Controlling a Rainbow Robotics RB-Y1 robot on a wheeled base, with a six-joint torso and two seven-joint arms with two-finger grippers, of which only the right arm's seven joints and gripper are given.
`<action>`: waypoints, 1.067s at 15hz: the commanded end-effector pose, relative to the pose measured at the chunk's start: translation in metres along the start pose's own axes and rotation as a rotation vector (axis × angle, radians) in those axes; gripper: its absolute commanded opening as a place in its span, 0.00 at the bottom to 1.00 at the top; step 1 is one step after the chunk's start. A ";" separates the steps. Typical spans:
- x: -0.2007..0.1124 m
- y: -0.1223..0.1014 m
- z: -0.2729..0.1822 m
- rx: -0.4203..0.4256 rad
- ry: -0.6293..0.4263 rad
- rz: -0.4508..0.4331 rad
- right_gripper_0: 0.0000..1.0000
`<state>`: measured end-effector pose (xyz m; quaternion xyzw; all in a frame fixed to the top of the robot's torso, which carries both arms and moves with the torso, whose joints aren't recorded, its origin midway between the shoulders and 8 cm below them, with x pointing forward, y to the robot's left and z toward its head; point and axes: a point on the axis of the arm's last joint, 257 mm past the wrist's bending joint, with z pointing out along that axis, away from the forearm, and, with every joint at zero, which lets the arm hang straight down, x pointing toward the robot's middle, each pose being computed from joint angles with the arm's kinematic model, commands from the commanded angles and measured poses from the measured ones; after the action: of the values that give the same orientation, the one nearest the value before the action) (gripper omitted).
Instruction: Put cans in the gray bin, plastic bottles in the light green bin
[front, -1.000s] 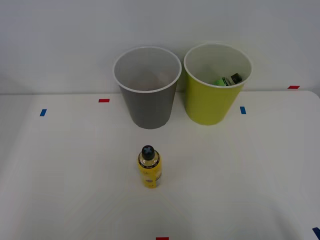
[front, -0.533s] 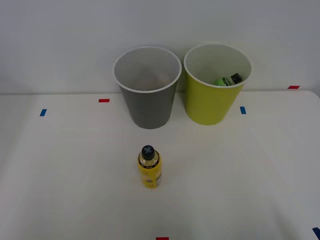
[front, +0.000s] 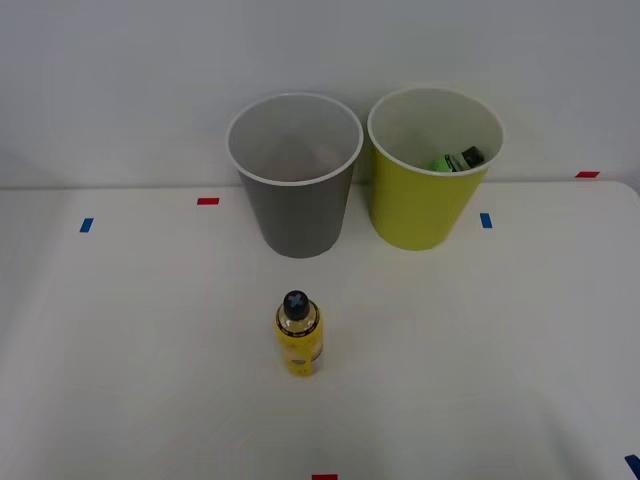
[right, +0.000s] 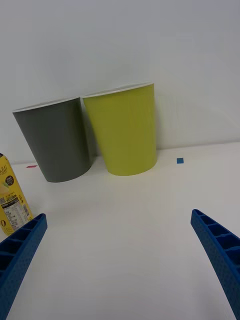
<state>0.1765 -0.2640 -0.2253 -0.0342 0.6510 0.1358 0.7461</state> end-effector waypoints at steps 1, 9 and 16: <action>0.000 0.000 0.000 0.000 0.000 0.000 1.00; 0.000 0.000 0.000 0.000 0.000 0.000 1.00; 0.000 0.000 0.000 0.000 0.000 0.000 1.00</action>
<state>0.1765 -0.2640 -0.2253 -0.0342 0.6510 0.1358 0.7461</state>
